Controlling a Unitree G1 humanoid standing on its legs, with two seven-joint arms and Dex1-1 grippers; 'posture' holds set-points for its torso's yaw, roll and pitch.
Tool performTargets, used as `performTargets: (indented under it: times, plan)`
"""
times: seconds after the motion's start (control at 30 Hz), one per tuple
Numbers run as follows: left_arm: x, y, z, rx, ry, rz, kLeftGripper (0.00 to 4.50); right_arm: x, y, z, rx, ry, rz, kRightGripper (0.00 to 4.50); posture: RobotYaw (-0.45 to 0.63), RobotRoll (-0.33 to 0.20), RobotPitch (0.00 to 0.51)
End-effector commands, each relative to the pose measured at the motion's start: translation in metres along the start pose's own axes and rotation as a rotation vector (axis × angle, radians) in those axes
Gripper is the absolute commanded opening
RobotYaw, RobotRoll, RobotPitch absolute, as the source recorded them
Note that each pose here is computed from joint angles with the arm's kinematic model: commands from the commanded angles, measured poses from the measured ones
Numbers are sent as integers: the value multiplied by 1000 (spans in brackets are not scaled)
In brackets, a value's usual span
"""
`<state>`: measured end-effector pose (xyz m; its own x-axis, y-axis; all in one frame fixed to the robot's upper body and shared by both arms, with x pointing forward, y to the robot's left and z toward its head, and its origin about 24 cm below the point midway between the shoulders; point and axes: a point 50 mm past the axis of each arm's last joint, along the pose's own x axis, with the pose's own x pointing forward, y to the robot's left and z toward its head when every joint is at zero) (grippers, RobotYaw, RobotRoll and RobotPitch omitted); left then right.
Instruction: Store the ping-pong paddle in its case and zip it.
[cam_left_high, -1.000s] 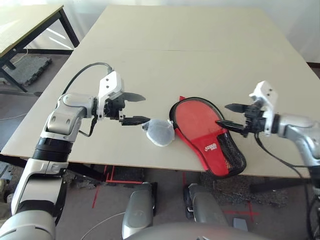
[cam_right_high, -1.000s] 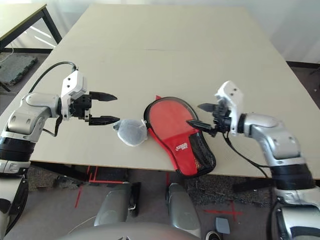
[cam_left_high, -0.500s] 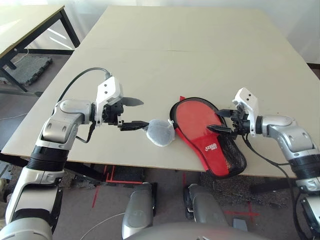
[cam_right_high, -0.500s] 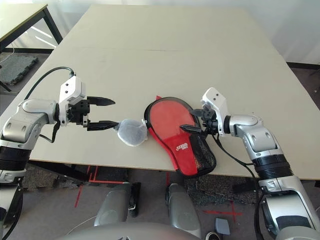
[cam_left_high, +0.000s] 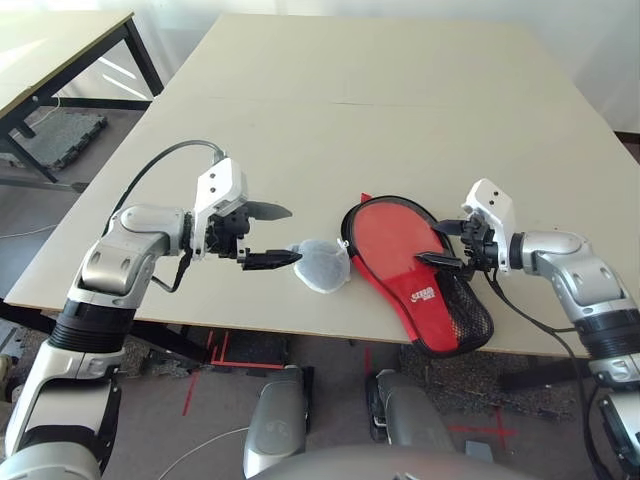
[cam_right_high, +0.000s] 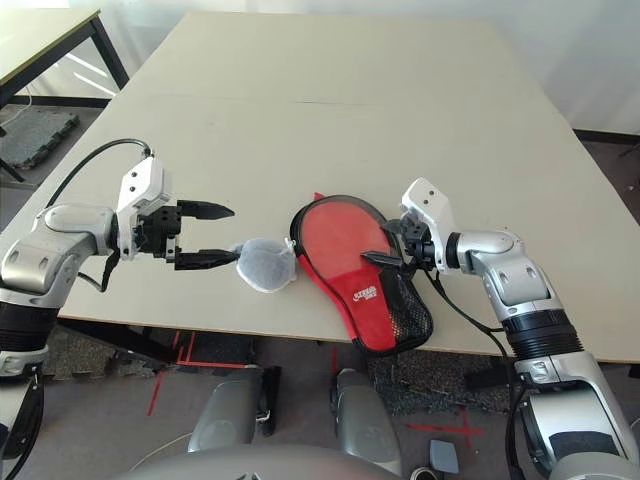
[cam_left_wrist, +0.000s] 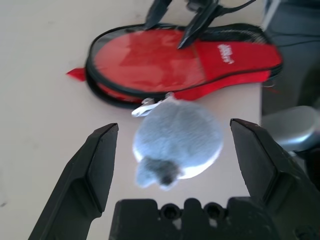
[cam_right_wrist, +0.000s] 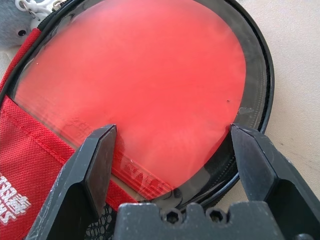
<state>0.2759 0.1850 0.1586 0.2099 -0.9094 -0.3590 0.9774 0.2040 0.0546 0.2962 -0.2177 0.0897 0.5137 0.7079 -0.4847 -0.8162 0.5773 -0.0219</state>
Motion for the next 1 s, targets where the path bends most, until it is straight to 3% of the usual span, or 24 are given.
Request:
performTargets:
  times: [0.03, 0.33, 0.47, 0.7, 0.8, 1.0]
  plan:
    - [16, -5, -12, 10, 58, -7, 4500, 5, 5, -14, 48, 49, 24, 4467, 180, 0, 102]
    - [38, 4, -34, 82, 223, 45, 4500, 6, 7, -12, 58, 35, 27, 4467, 175, 0, 110]
    - [40, 10, -36, 145, 294, 30, 3560, 7, 8, -12, 60, 30, 30, 4500, 170, 0, 112]
    - [42, 22, -33, 162, 304, 46, 869, 7, 9, -14, 63, 34, 25, 4500, 161, 0, 114]
    - [42, 28, -32, 160, 303, 83, 46, 9, 11, -17, 62, 41, 26, 4500, 159, 0, 115]
    - [38, 42, -27, 184, 330, 143, 8, 12, 15, -22, 38, 73, 34, 4500, 159, 0, 115]
